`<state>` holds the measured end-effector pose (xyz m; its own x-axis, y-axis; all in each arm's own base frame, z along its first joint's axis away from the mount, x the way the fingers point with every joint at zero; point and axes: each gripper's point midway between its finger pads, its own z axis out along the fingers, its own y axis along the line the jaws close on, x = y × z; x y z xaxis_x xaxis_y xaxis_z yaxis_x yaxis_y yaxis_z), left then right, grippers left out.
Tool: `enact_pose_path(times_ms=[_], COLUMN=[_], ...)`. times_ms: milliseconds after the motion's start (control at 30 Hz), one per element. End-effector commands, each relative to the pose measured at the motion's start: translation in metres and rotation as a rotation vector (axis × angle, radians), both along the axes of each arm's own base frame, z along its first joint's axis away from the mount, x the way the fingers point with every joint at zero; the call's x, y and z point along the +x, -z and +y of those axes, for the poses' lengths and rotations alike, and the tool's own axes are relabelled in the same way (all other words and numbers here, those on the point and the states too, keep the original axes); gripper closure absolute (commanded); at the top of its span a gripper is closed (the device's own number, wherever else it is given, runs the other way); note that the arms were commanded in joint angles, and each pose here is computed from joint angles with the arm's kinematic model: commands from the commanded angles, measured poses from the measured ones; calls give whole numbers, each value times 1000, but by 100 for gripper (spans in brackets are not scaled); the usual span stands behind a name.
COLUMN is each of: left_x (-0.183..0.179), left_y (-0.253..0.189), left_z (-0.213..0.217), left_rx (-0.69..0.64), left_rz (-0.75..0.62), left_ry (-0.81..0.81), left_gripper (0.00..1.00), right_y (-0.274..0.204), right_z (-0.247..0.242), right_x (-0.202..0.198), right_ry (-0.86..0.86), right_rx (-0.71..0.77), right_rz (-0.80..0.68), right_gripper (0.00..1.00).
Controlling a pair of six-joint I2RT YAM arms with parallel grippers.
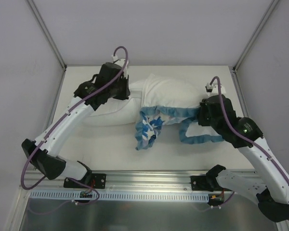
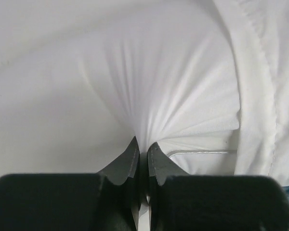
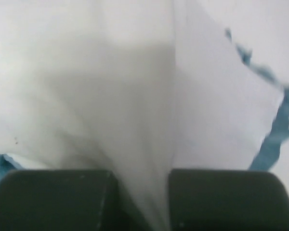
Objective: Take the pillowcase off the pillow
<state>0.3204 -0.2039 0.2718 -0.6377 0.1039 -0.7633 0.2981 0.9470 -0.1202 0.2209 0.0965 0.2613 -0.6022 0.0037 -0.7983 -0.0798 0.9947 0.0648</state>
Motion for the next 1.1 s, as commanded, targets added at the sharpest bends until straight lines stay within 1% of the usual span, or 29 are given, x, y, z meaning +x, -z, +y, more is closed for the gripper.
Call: enact_pose_path(times_ms=[0,67,133,167,200,267,300,333,367,400,500,567,633,667,700,767,800,867,900,1000,1067], left_x=[4,3,2,2,1,2,3,4,6,7,10,11,12,13,15,17,18,20,20,23,25], left_y=[-82,-90,-93,-90,-84,-78,-72,-71,-67,-67,-64,-64,-63,-64,-63,-63,-62,-59,-59,-59,-58], left_z=[93,112,135,141,145,149,150,149,147,145,142,143,148,150,160,169,183,195,201,206,213], left_rx=[-8,-47,-80,-90,-95,-120,-122,-126,-133,-138,-147,-143,-139,-142,-154,-196,-230,-263,-276,-289,-293], left_rz=[-183,-191,-190,-181,-164,-142,-123,-121,-105,-101,-87,-87,-85,-84,-79,-65,-54,-39,-37,-32,-30], left_ry=[-222,-269,-327,-348,-360,-373,-376,-377,-370,-364,-361,-366,-378,-384,-406,-426,-454,-495,-512,-536,-564], left_gripper=[100,100,100,100,100,100,100,100,100,100,100,100,100,100,100,100,100,100,100,100,100], right_y=[-71,-76,-73,-59,-53,-35,-19,-13,-7,-1,-3,-7,-19,-23,-28,-41,-44,-49,-46,-43,-46], right_z=[-51,-62,-77,-80,-87,-90,-92,-91,-89,-84,-71,-72,-90,-106,-114,-140,-147,-163,-176,-192,-198], right_x=[-8,-14,-19,-20,-22,-23,-22,-21,-21,-21,-13,-9,-7,-6,-7,-12,-14,-18,-21,-23,-22], right_ry=[132,153,189,195,220,229,235,242,237,219,173,190,276,348,385,502,539,615,656,731,770], right_rx=[-56,-75,-115,-148,-168,-195,-206,-198,-191,-175,-132,-137,-184,-213,-211,-181,-161,-131,-137,-117,-95], right_rz=[-190,-215,-233,-207,-196,-152,-104,-85,-64,-42,-52,-63,-90,-87,-90,-100,-104,-106,-82,-49,-52], right_gripper=[99,97,91,89,83,82,88,98,99,99,99,99,99,99,99,99,99,99,99,99,99])
